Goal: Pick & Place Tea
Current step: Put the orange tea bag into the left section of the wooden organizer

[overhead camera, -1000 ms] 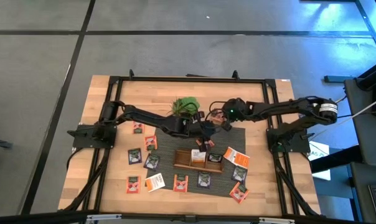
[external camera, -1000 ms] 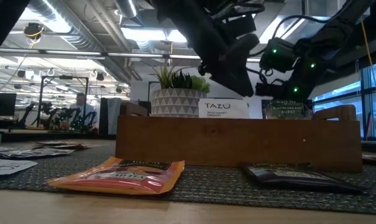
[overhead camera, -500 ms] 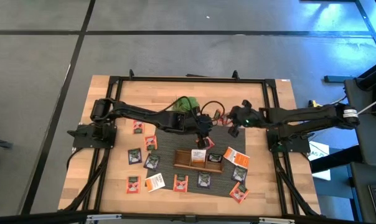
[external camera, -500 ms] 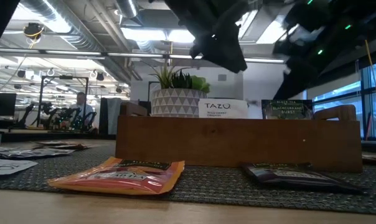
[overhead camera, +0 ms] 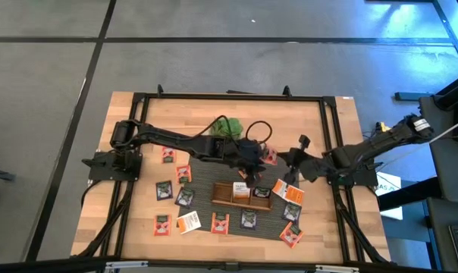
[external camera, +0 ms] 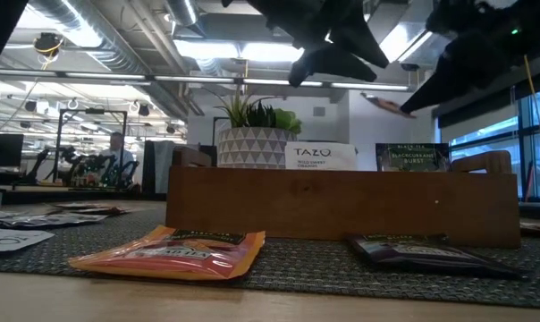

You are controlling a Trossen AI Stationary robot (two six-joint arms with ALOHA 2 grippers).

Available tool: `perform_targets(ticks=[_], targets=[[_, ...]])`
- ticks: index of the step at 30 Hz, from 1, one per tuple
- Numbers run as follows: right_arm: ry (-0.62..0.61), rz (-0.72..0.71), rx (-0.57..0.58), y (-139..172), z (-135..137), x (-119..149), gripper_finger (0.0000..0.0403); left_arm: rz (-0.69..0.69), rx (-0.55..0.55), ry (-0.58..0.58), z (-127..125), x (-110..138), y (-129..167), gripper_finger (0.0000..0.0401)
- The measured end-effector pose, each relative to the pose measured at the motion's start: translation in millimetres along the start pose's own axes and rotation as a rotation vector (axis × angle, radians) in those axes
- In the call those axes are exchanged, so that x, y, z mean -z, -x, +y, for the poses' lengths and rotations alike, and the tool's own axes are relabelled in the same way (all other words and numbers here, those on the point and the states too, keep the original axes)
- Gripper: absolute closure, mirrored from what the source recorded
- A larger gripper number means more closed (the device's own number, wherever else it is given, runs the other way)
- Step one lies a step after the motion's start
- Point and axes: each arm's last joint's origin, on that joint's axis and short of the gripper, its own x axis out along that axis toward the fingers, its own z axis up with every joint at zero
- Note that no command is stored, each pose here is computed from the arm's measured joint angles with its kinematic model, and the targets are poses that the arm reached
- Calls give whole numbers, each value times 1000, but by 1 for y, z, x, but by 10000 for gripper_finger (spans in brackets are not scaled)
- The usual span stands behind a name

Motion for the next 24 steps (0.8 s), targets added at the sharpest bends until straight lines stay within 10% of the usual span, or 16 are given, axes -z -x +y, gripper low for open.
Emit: perform_targets(ticks=[24], targets=[[5, -20, -127, 27, 25, 13, 400, 16, 17, 129, 3, -1, 1, 287]])
